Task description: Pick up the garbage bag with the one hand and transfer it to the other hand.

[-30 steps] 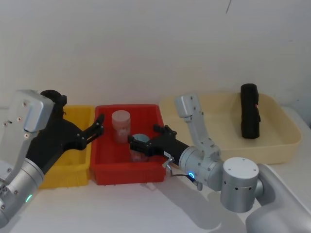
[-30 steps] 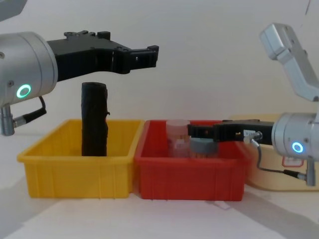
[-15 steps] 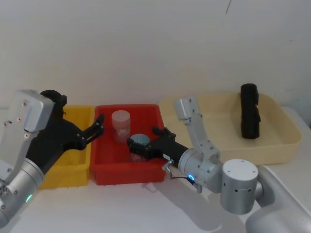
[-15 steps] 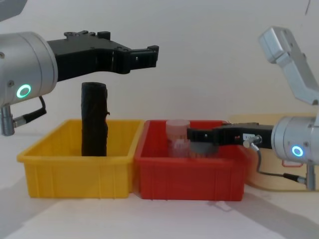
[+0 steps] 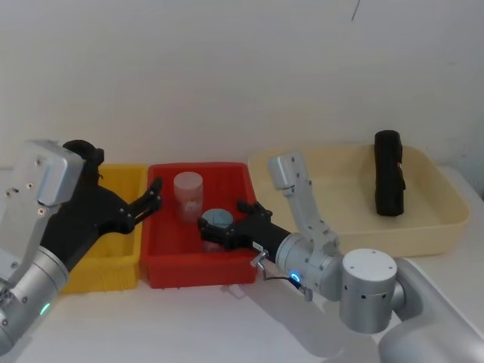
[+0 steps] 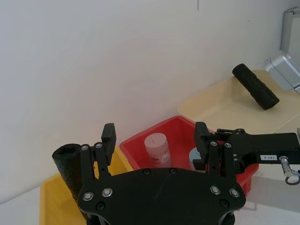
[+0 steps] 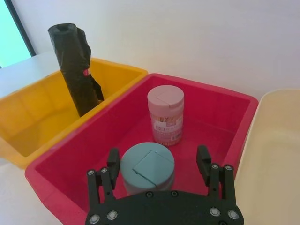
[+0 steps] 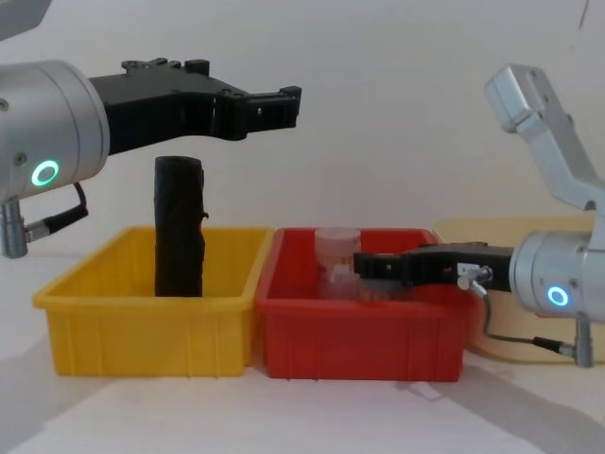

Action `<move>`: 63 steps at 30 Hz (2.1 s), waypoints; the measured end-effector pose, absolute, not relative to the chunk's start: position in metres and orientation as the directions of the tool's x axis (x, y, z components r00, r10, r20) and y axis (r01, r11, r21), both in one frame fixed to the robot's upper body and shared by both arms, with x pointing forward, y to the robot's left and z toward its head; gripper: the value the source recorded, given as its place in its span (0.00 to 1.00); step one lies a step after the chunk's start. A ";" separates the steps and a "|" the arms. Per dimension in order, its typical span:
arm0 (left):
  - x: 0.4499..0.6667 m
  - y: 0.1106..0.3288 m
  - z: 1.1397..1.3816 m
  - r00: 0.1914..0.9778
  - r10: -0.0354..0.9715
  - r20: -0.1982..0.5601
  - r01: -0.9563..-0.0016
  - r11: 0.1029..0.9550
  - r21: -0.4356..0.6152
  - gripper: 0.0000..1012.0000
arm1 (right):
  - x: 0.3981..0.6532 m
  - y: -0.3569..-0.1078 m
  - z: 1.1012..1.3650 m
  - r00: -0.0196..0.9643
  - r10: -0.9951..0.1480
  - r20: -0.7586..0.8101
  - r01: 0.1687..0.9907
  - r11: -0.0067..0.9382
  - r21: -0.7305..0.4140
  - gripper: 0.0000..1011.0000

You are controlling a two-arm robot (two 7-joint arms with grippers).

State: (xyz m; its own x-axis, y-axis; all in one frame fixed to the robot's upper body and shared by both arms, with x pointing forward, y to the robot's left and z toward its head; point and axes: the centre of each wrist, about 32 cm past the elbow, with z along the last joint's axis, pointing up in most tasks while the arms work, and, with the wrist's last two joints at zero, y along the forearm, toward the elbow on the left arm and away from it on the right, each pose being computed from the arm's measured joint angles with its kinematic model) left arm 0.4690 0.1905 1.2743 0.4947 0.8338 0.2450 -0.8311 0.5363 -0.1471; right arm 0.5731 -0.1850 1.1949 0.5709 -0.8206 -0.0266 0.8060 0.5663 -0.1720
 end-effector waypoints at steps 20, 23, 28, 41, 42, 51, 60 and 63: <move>0.469 0.190 1.274 0.495 0.834 0.245 -0.831 0.536 -0.147 0.99 | 0.575 -0.180 1.190 0.578 -0.816 -0.007 0.800 0.568 -0.194 0.85; 0.469 0.190 1.274 0.495 0.834 0.245 -0.831 0.536 -0.147 0.99 | 0.575 -0.180 1.189 0.576 -0.817 -0.001 0.801 0.565 -0.195 0.74; 0.469 0.190 1.274 0.495 0.834 0.245 -0.831 0.536 -0.147 0.99 | 0.575 -0.180 1.190 0.573 -0.819 0.000 0.804 0.563 -0.191 0.65; 0.469 0.190 1.274 0.495 0.834 0.245 -0.831 0.536 -0.147 0.99 | 0.573 -0.182 1.214 0.563 -0.826 -0.029 0.822 0.563 -0.091 0.65; 0.469 0.190 1.274 0.495 0.834 0.245 -0.831 0.536 -0.147 0.99 | 0.573 -0.183 1.219 0.561 -0.827 -0.034 0.824 0.562 -0.073 0.65; 0.469 0.190 1.274 0.495 0.834 0.245 -0.831 0.536 -0.147 0.99 | 0.572 -0.189 1.243 0.536 -0.842 -0.056 0.844 0.536 0.020 0.65; 0.469 0.190 1.274 0.495 0.834 0.245 -0.831 0.536 -0.147 0.99 | 0.575 -0.208 1.255 0.461 -0.886 -0.055 0.887 0.458 0.065 0.65; 0.469 0.191 1.274 0.495 0.834 0.245 -0.831 0.536 -0.147 0.99 | 0.576 -0.217 1.256 0.428 -0.902 -0.049 0.903 0.425 0.067 0.65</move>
State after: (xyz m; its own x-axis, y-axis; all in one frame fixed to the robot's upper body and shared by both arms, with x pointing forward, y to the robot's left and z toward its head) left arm 0.4690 0.1905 1.2744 0.4948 0.8337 0.2451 -0.8310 0.5364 -0.1472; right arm 0.5764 -0.2171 1.2558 0.4282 -0.9024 -0.0488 0.9028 0.4248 0.0670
